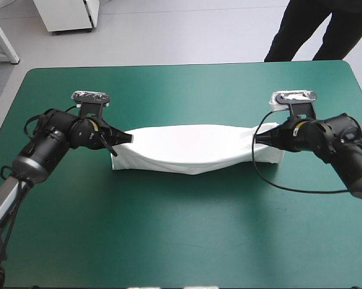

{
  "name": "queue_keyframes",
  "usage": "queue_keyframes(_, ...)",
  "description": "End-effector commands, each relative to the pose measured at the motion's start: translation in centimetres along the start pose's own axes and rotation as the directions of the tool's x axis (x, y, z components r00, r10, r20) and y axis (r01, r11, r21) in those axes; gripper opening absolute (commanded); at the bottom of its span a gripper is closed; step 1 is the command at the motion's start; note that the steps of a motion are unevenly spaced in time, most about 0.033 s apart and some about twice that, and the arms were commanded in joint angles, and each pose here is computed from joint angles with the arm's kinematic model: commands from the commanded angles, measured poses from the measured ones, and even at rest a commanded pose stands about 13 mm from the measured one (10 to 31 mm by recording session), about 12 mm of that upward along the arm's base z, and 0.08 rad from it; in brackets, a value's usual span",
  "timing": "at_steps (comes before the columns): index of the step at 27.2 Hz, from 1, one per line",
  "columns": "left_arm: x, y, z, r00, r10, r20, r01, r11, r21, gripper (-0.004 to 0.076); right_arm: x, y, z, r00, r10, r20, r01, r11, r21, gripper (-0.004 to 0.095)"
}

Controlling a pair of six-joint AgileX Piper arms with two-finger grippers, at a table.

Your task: Fold the cloth

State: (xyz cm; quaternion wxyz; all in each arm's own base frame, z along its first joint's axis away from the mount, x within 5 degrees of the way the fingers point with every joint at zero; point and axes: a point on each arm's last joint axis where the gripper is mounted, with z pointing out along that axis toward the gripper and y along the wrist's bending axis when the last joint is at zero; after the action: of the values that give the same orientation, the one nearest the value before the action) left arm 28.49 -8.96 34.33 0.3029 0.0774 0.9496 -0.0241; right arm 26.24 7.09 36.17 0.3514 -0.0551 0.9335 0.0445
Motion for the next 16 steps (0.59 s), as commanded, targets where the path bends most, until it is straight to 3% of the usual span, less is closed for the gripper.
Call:
queue_keyframes(1,-2.9,-0.1,-0.1,0.993,0.023,0.117,-0.020,1.000,-0.024,-0.0022,-3.2,0.2,-0.1,0.991,-0.023,0.134,0.022,1.000,0.008,-0.0017)
queue_keyframes(7,-7.3,0.2,2.9,0.992,0.040,0.121,-0.029,0.996,-0.088,-0.0022,-5.9,0.1,4.3,0.994,-0.067,0.091,0.059,0.995,0.082,-0.0017)
queue_keyframes(16,-9.5,1.3,7.2,0.997,0.046,0.066,-0.038,0.991,-0.127,-0.0022,-6.5,-2.4,9.1,1.000,0.004,0.008,-0.005,0.992,0.125,-0.0017)
